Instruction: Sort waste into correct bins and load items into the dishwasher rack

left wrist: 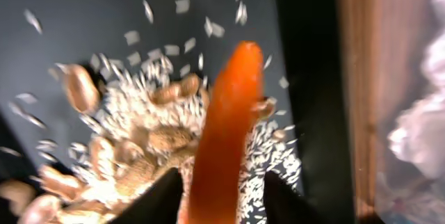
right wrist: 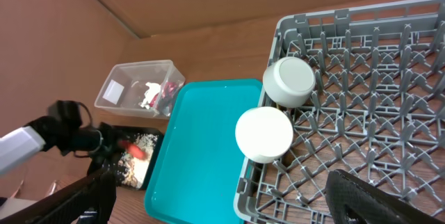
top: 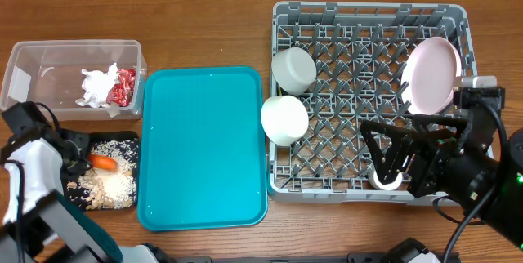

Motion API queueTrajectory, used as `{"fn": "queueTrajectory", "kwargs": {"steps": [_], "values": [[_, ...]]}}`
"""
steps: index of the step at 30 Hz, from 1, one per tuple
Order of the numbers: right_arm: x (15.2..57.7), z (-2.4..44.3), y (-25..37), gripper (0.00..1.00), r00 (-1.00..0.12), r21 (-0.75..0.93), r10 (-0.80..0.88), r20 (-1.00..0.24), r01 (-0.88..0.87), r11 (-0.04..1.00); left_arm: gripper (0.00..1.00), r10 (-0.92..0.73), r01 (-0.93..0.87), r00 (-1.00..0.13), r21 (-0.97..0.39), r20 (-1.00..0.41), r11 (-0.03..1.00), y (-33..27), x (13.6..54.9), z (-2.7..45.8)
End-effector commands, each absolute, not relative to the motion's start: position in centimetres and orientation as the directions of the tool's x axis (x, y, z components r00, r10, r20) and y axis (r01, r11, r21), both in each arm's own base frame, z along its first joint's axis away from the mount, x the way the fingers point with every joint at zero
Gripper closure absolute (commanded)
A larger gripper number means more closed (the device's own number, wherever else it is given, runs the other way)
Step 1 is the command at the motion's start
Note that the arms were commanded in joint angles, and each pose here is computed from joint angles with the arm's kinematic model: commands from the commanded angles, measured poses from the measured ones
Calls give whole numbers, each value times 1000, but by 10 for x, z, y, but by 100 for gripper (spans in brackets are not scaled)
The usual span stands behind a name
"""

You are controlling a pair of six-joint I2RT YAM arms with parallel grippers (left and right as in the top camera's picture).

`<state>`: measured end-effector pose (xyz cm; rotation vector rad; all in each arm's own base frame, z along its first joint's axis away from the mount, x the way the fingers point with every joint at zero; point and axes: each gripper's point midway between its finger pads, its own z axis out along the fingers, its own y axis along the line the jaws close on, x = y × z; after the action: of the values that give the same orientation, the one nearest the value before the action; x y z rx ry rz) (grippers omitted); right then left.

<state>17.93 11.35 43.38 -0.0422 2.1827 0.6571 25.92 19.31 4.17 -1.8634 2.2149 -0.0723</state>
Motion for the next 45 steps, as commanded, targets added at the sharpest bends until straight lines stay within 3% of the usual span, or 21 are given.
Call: {"fn": "queueTrajectory", "kwargs": {"steps": [1,4,6,10,15,20,24,26,34,45], "values": [[178,441,112,0,-636,451,204,-744,-254,855,54,-990,-959,-119,-251,-71,133,179,266,37],[178,443,112,0,-633,453,206,-747,-256,854,44,-989,-950,-135,-275,-58,145,174,265,48],[177,445,113,0,-630,456,208,-749,-262,850,32,-984,-937,-161,-304,-70,175,174,267,62],[171,456,114,0,-615,472,215,-758,-291,833,20,-936,-828,-322,-436,-145,353,164,284,121],[163,475,116,0,-589,493,228,-775,-337,802,20,-719,-460,-601,-585,-349,668,114,301,228],[160,480,115,0,-578,489,228,-784,-349,799,22,-375,-91,-737,-467,-562,879,47,271,308],[162,480,113,0,-571,484,233,-787,-338,807,18,-179,99,-689,-336,-702,937,4,240,355],[165,480,108,0,-561,474,240,-793,-319,820,0,-124,129,-641,-266,-758,955,-6,224,372],[181,479,79,0,-484,408,280,-829,-180,895,0,-51,92,-518,-115,-854,989,-14,169,395],[176,477,87,0,-513,425,268,-816,-216,879,0,-48,93,-512,-111,-858,989,-15,167,396]]}}
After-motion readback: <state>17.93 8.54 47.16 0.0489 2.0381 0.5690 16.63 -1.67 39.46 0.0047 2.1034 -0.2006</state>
